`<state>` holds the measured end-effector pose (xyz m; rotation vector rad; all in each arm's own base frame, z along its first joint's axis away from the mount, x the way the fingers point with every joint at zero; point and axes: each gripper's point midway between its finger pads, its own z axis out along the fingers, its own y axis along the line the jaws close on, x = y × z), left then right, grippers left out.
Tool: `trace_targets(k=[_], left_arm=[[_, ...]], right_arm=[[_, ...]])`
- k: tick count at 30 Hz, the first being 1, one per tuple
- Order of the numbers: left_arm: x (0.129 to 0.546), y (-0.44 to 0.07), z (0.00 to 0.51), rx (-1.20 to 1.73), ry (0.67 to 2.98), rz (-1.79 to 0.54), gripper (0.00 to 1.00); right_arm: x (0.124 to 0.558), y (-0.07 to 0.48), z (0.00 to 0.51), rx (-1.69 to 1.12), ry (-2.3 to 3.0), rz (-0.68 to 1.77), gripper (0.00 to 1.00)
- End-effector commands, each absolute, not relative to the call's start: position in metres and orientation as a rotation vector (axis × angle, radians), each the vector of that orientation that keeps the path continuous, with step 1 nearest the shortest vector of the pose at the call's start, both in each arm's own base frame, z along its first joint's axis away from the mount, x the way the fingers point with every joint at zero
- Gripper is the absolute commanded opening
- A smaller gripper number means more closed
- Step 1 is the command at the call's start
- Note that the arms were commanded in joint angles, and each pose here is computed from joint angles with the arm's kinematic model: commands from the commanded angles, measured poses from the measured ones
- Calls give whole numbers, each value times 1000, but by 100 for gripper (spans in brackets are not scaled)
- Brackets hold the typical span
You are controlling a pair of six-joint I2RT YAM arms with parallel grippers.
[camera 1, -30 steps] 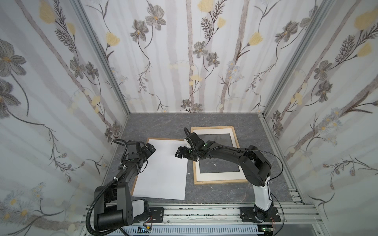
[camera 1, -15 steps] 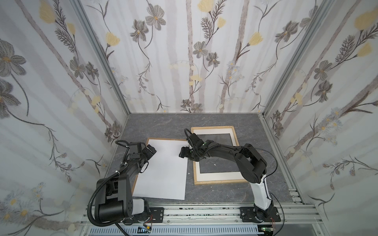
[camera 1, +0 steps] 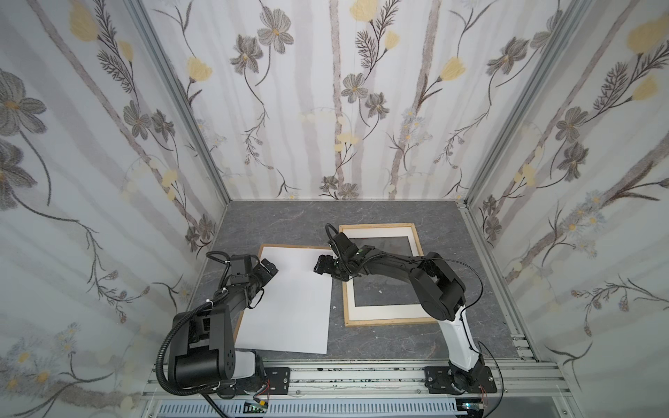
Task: Put the photo into the frame
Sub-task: 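Grasp and lift the white sheet's corner with right gripper while left holds board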
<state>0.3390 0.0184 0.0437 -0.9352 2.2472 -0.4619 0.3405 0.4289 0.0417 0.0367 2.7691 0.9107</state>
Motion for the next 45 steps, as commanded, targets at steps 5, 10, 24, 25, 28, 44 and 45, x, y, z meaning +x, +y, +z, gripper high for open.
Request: trace_targets(k=[5,10,24,25,28,44,45], left_arm=[[338,13,41,-935,2242,-503,100],[338,12,42,-933,2241,-505,100],[337,11,43,-929,2239,-507,100],[337,11,43,-929,2241,-504,100],[336,12,42,-933,2238,-503,100],[339,12,52,-930,2215,-511,100],[339,12,53,-930,2214,-511,100]], right_arm=[[329,434,39,29,2794,996,82],[330,447,73,-34,2691,1150,81],[309,463,149,-194,2260,1629,95],[304,463,162,-200,2188,1697,100],[299,463,172,-208,2151,1725,99],[299,451,95,-177,2508,1319,30],[300,451,98,-179,2503,1316,26]])
